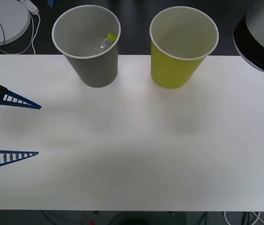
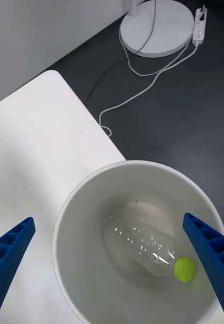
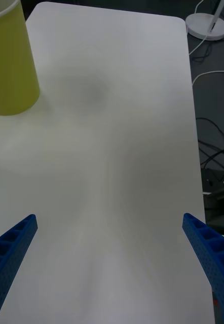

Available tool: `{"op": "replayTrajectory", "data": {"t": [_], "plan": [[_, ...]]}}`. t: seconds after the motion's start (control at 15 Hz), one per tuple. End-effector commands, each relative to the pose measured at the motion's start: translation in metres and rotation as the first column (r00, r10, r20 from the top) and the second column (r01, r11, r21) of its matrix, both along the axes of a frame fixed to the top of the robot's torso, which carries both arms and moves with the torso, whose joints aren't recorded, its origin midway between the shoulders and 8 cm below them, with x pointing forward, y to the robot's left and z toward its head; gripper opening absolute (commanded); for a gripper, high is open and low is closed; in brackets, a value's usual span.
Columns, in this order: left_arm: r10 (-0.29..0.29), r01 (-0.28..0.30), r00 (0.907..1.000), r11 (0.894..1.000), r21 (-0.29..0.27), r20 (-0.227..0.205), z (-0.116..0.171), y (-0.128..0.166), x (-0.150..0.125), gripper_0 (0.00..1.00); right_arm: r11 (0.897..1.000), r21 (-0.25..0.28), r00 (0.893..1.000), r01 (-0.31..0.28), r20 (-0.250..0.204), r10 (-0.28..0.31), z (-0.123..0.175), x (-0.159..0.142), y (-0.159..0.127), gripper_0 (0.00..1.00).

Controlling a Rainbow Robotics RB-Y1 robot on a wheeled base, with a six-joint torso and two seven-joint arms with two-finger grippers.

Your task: Put the can into the green bin and the plastic bottle into the gray bin

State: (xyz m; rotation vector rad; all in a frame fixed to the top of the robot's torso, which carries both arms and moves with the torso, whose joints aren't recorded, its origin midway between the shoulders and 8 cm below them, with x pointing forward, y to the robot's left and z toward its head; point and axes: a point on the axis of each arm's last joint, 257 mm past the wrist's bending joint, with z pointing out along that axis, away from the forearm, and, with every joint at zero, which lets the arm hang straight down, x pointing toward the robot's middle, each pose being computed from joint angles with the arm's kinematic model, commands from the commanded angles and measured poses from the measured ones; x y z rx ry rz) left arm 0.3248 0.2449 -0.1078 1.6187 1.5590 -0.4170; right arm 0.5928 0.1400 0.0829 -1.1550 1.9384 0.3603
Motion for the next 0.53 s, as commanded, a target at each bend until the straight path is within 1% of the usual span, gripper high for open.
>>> {"op": "replayTrajectory", "data": {"t": [0.07, 0.33, 0.53], "plan": [[0.000, 0.000, 1.0000, 1.000, 0.000, 0.000, 0.000, 0.000, 0.000, 1.00, 0.998, 0.026, 0.998, -0.063, -0.020, 0.064, -0.006, -0.006, -0.007, 1.00], [0.000, 0.000, 1.0000, 1.000, 0.000, 0.000, 0.000, 0.000, 0.000, 1.00, 0.993, 0.039, 0.993, -0.114, -0.016, 0.114, -0.010, -0.012, -0.020, 1.00], [0.000, 0.000, 1.0000, 1.000, 0.000, 0.000, 0.000, 0.000, 0.000, 1.00, 0.986, 0.053, 0.987, -0.157, -0.012, 0.158, -0.017, -0.017, -0.032, 1.00]]}}
